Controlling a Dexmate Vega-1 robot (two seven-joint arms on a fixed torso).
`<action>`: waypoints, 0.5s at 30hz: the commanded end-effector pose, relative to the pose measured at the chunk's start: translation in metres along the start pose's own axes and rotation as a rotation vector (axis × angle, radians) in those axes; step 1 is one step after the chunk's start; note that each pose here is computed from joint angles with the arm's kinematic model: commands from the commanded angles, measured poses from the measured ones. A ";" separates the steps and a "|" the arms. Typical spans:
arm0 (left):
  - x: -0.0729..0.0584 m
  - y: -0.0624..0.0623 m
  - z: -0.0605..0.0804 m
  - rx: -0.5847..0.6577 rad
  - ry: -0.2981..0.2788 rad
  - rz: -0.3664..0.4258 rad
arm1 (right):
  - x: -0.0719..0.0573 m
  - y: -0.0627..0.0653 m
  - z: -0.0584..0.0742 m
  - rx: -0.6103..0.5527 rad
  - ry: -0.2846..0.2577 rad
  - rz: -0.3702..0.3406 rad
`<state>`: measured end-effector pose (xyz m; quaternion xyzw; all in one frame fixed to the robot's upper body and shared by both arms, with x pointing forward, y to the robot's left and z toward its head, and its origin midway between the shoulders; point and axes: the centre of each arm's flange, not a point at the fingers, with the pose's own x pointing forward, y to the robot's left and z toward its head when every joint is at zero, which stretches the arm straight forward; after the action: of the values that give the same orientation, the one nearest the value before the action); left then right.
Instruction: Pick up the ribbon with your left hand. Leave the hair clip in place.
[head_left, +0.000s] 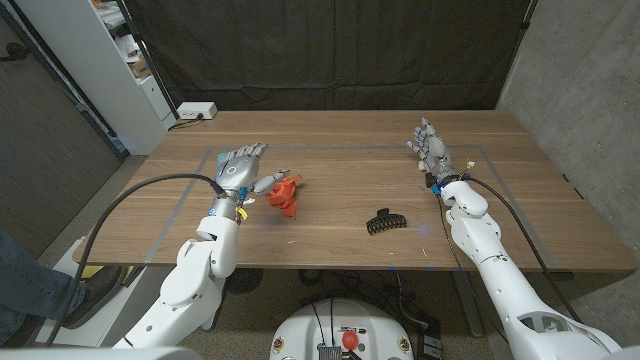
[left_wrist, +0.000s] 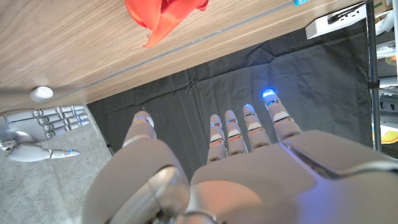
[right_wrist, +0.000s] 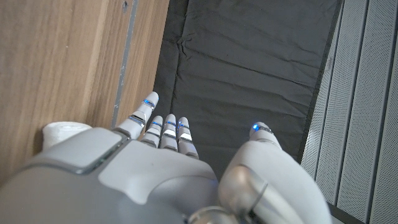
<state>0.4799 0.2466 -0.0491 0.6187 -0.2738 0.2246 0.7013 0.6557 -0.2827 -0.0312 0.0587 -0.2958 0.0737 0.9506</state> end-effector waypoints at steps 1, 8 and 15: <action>0.001 -0.014 0.002 0.030 0.016 -0.043 | -0.002 -0.002 0.002 -0.001 -0.003 -0.005; 0.000 -0.018 0.004 0.036 0.011 -0.062 | -0.001 -0.003 0.003 -0.002 -0.005 -0.005; 0.001 -0.023 0.004 0.033 0.015 -0.084 | 0.001 -0.003 0.004 -0.004 -0.002 -0.001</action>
<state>0.4898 0.2414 -0.0596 0.6343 -0.2505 0.2137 0.6994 0.6539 -0.2854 -0.0299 0.0585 -0.2981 0.0716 0.9500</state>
